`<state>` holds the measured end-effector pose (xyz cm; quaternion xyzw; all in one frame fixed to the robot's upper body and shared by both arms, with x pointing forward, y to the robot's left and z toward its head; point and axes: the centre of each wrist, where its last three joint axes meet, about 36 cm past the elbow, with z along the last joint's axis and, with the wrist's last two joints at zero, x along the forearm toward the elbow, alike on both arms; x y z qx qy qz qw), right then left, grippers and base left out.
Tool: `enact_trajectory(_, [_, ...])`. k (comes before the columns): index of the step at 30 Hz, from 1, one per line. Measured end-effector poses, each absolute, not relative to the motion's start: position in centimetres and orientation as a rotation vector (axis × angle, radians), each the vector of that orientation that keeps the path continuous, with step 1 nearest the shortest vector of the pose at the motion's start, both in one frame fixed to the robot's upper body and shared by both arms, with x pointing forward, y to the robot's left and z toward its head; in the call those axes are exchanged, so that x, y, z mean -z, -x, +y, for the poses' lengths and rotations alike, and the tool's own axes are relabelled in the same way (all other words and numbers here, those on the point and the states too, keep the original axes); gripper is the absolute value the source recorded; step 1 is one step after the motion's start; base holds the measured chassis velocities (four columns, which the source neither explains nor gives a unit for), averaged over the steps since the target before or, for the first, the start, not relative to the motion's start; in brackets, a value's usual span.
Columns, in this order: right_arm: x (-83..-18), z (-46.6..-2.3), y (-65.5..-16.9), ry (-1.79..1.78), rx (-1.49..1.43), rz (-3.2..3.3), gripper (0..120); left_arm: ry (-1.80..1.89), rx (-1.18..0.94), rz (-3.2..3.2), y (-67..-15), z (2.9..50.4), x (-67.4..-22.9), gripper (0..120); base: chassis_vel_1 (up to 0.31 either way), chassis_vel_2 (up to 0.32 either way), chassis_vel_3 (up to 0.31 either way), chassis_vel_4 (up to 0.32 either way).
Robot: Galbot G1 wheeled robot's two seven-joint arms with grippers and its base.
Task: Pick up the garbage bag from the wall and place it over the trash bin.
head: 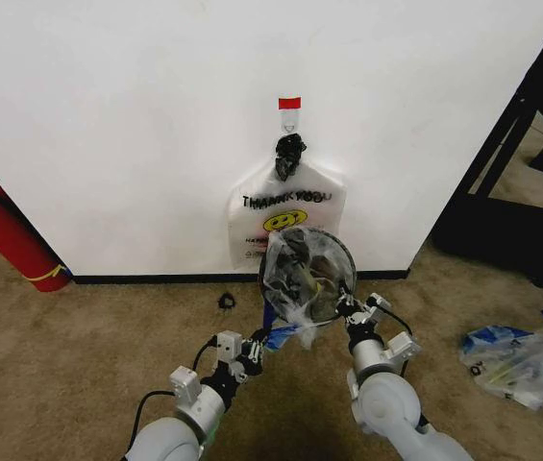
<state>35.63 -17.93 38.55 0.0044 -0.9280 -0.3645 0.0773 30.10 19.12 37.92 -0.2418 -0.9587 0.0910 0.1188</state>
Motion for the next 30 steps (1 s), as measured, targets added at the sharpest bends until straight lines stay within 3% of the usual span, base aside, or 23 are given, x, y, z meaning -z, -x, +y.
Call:
enact_trajectory(17, [-38.4,-18.9,-33.7,-0.089,1.000,-2.763,0,0.584,0.054,-2.881,-33.9,23.1,-34.8,0,0.000,0.000,0.000,0.000])
enact_trajectory(30, [-36.2,-19.7,-33.3,-0.378,0.986,-2.776,0,0.483,0.057,-2.879,-34.1,22.9,-33.8,0,0.000,0.000,0.000,0.000])
